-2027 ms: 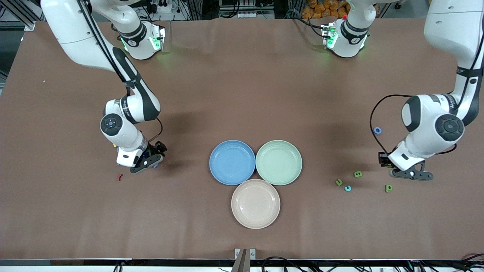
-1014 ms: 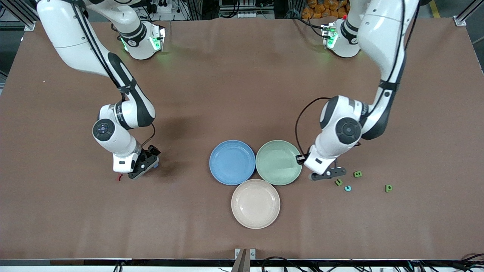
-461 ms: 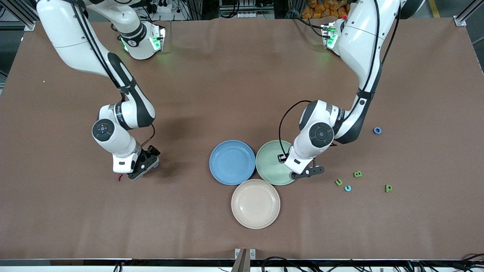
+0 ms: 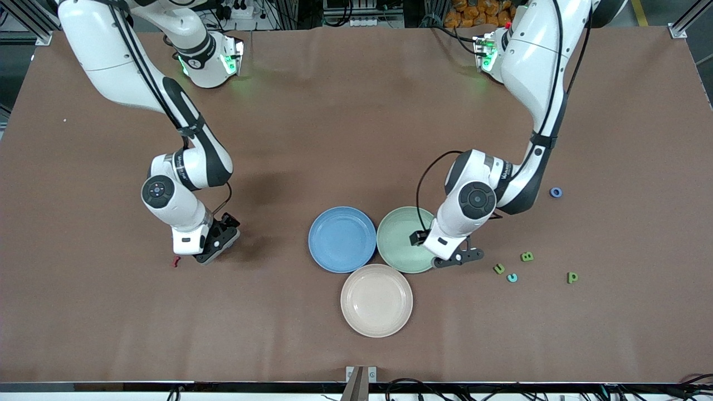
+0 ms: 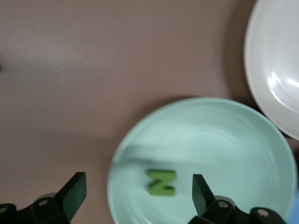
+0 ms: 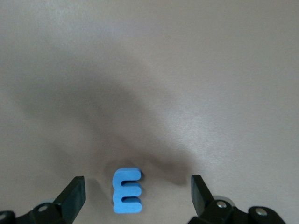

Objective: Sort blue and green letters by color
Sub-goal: 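Release the N and return the left gripper to the green B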

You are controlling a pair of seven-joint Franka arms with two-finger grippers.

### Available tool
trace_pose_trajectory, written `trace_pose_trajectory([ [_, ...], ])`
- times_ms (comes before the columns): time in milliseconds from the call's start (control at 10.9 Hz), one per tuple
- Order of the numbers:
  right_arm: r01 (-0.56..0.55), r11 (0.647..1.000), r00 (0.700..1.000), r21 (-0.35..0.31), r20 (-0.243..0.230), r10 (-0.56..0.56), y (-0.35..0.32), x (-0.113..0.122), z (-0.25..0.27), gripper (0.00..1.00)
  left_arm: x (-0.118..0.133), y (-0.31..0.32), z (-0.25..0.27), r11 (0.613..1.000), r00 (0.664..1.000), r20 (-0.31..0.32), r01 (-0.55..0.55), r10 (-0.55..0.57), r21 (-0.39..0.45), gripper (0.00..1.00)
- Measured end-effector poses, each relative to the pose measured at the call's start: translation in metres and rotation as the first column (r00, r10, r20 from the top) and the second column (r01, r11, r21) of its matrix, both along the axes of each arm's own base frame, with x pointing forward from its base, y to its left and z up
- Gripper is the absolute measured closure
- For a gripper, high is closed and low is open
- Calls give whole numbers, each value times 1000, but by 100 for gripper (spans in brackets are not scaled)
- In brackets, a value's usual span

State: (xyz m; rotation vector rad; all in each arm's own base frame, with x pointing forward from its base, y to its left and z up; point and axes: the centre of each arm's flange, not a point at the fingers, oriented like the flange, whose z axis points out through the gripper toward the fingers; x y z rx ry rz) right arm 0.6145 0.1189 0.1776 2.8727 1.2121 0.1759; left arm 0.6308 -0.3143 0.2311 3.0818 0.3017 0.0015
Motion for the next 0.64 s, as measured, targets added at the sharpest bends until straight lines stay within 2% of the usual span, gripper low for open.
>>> trace_pose_trajectory([
  [184,0,1000,1000,-3,-17,0,0,-3,-11,0,20,46,6,998,1000,8,18,-19,63,0],
  [461,2,1000,1000,-3,-23,-2,-1,-2,-14,0,44,126,22,994,996,-26,84,-82,74,0],
  [553,2,1000,1000,-3,-24,-3,0,-2,-14,7,50,151,25,993,995,-31,96,-94,71,0],
  [645,7,1000,1000,-3,-21,-7,-1,0,-11,19,54,177,23,990,992,-41,120,-118,67,0],
])
